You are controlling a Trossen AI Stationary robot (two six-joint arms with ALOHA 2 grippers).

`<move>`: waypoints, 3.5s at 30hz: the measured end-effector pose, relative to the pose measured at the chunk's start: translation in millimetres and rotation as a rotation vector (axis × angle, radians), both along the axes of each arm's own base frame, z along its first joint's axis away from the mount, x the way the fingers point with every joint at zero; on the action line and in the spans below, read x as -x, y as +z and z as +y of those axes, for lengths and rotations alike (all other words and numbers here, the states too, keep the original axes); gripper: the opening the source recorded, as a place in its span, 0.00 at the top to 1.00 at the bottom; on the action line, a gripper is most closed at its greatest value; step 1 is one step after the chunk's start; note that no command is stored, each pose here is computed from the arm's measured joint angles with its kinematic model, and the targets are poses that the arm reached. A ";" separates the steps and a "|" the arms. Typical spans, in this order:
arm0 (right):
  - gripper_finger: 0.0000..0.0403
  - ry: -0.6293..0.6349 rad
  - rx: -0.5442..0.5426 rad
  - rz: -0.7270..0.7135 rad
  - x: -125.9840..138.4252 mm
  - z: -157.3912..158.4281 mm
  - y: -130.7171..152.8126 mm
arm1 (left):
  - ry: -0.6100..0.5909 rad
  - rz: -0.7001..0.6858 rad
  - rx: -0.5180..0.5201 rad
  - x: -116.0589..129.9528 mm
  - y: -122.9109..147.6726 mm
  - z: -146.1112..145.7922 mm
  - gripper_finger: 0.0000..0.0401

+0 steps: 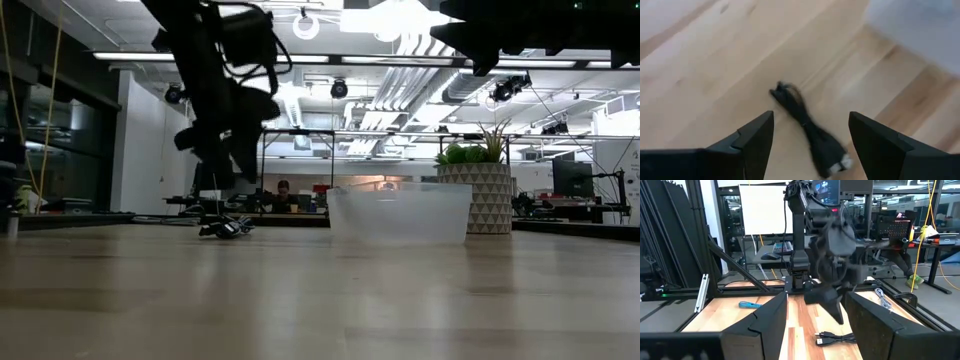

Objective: Pick and place USB-C Cables
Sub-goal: Put the black charger cable into the transparent bin

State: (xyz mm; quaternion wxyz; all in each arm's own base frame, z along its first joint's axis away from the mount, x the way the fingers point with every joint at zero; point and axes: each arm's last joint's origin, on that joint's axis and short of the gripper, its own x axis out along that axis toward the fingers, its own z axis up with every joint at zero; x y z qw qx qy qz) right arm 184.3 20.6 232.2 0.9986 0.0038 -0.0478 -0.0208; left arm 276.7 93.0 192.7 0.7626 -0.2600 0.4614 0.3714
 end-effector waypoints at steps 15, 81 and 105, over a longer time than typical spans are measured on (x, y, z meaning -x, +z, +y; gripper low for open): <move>0.52 0.001 -0.007 0.006 -0.1 0.0 -0.6 | 0.035 0.136 0.032 -12.9 -44.2 -1.8 0.40; 0.52 0.001 -0.013 0.035 -0.9 0.1 -3.8 | -0.227 -0.347 -0.454 8.7 84.6 -70.3 0.97; 0.52 0.003 -0.052 0.026 -0.9 0.0 -3.1 | -0.424 -1.056 -0.726 79.2 21.8 -119.6 0.96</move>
